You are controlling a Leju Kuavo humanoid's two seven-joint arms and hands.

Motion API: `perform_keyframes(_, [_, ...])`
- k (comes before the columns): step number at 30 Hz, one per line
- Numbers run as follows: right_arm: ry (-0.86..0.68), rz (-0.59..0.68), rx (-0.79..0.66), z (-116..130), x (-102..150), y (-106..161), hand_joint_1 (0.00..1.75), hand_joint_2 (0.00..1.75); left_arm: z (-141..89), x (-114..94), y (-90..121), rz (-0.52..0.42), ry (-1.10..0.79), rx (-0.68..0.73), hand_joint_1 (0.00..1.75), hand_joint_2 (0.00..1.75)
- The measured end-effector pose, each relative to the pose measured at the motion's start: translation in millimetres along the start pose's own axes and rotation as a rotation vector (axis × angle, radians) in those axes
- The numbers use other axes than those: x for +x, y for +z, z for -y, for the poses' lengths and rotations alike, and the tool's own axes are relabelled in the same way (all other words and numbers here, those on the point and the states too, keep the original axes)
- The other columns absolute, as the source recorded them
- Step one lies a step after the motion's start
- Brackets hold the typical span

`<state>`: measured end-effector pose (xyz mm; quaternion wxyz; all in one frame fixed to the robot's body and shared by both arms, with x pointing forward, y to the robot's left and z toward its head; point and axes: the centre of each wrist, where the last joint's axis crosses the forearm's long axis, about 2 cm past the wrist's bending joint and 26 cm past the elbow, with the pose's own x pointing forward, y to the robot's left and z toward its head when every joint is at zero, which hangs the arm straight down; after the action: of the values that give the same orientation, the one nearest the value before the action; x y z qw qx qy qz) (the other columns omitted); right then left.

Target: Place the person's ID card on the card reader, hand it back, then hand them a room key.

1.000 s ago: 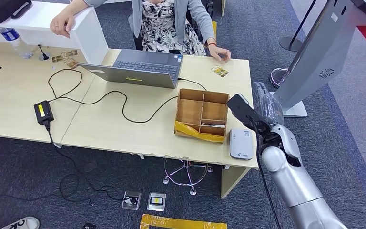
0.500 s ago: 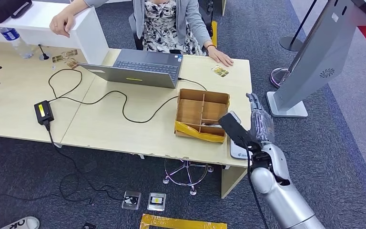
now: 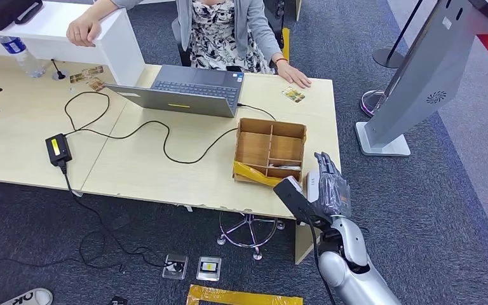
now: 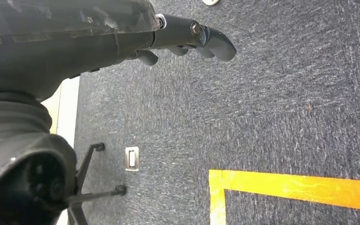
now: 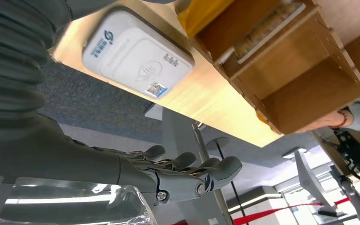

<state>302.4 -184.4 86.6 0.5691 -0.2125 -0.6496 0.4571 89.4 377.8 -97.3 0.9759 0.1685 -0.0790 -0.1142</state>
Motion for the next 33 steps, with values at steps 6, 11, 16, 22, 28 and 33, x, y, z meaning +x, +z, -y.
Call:
perform_keyframes(6, [0.018,-0.002,0.019,-11,3,8,0.0,1.75,0,0,0,0.003,0.011,-0.009,0.0,0.0])
perform_keyframes(11, [0.08,0.028,0.007,-15,13,6,0.0,1.75,0,1,0,0.016,0.001,-0.011,0.0,0.0])
perform_keyframes(16, [0.147,0.067,-0.02,-12,25,-2,0.0,1.75,0,1,0,0.019,-0.01,-0.017,0.0,0.0])
perform_keyframes(22, [0.193,0.088,-0.035,-8,32,-13,0.0,1.75,0,1,0,0.021,-0.017,-0.02,0.0,0.0])
perform_keyframes(28, [0.204,0.08,-0.017,-9,34,-20,0.0,1.75,0,2,0,0.023,-0.018,-0.02,0.0,0.0])
perform_keyframes(33, [0.197,0.077,0.007,-14,37,-22,0.0,1.75,0,3,0,0.025,-0.017,-0.018,0.0,0.0])
